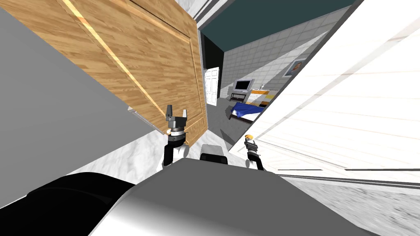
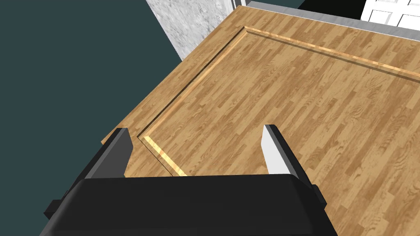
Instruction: Pull the door open
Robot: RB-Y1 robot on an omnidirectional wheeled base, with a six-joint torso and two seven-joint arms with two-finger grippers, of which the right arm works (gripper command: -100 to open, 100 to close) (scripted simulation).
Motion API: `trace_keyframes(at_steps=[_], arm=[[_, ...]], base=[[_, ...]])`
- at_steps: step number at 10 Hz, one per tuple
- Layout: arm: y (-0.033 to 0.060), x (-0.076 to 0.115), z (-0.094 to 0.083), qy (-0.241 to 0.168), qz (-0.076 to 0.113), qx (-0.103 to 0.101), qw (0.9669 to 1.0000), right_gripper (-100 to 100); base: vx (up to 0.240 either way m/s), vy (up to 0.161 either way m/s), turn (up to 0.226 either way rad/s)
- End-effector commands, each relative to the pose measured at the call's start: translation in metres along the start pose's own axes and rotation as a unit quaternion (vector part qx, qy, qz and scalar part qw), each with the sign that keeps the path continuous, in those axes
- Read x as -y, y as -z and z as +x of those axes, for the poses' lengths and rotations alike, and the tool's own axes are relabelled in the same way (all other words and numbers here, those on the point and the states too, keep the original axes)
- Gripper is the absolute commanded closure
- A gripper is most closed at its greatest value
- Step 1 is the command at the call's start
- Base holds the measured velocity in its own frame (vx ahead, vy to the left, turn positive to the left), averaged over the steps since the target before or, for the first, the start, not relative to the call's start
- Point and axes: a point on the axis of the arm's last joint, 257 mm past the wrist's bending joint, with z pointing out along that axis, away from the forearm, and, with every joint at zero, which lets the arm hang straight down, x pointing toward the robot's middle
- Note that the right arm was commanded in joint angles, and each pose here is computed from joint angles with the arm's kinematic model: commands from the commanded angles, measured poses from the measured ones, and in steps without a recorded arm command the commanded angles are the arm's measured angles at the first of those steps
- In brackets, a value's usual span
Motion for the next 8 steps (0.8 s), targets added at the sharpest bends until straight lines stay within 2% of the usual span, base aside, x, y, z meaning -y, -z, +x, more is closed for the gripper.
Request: trace_keyframes(at_steps=[1,5,6,8], arm=[[0.0031,0.004,0.001,-0.004,0.014,-0.002,0.9999,100],[0.0114,0.010,0.000,-0.009,0.048,-0.001,0.9988,100],[0.0110,0.009,-0.001,-0.007,0.044,0.001,0.9990,100],[0.0195,0.011,-0.002,-0.007,0.062,0.001,0.9980,100]], base=[[-0.223,-0.032,0.101],[-0.234,-0.044,0.126],[-0.112,-0.020,0.037],[-0.193,-0.019,0.123]])
